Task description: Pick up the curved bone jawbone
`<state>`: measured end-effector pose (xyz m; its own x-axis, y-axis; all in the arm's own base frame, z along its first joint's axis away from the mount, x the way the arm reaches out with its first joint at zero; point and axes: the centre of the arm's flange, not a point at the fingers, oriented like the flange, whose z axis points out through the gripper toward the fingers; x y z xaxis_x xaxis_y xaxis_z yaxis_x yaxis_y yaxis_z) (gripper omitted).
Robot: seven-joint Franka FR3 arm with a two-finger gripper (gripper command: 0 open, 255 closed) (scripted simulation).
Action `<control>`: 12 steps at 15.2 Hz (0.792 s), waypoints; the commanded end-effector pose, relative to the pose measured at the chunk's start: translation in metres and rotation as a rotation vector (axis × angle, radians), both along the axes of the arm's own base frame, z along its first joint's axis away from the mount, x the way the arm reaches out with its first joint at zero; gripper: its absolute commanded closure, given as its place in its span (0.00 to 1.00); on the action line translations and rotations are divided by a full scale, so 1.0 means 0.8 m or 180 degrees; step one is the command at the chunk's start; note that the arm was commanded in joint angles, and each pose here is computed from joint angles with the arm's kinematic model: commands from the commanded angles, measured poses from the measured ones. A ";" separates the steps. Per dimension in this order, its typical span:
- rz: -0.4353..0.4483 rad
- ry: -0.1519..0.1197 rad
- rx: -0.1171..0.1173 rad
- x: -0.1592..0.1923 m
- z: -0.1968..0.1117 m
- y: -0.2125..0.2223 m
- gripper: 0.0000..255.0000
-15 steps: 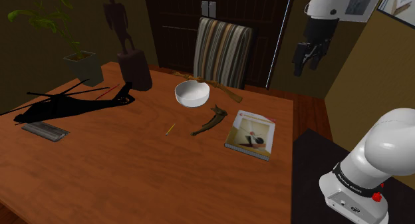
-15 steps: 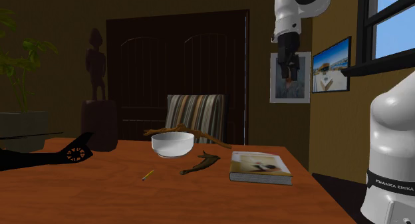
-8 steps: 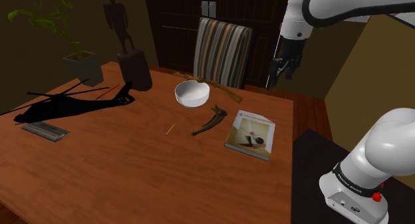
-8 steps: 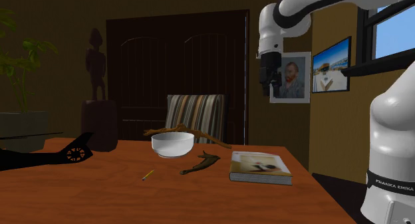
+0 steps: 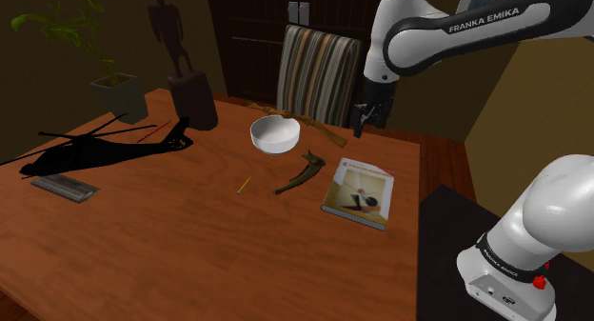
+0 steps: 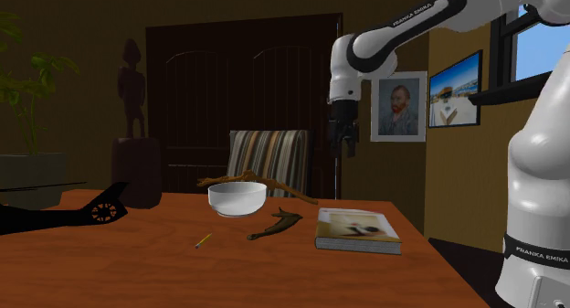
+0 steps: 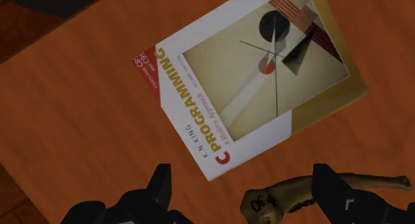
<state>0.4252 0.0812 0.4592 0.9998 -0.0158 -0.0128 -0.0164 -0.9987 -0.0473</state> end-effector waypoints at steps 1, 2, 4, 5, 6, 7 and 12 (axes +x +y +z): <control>0.0023 -0.0033 0.0006 0.021 -0.021 0.007 0.00; 0.0034 -0.0046 0.0009 0.032 -0.032 0.011 0.00; 0.0056 -0.0072 0.0013 0.054 -0.054 0.019 0.00; 0.0067 -0.0086 0.0015 0.065 -0.064 0.024 0.00; 0.0079 -0.0099 0.0018 0.077 -0.075 0.028 0.00; 0.0090 -0.0112 0.0020 0.088 -0.085 0.032 0.00; 0.0146 -0.0178 0.0031 0.144 -0.137 0.055 0.00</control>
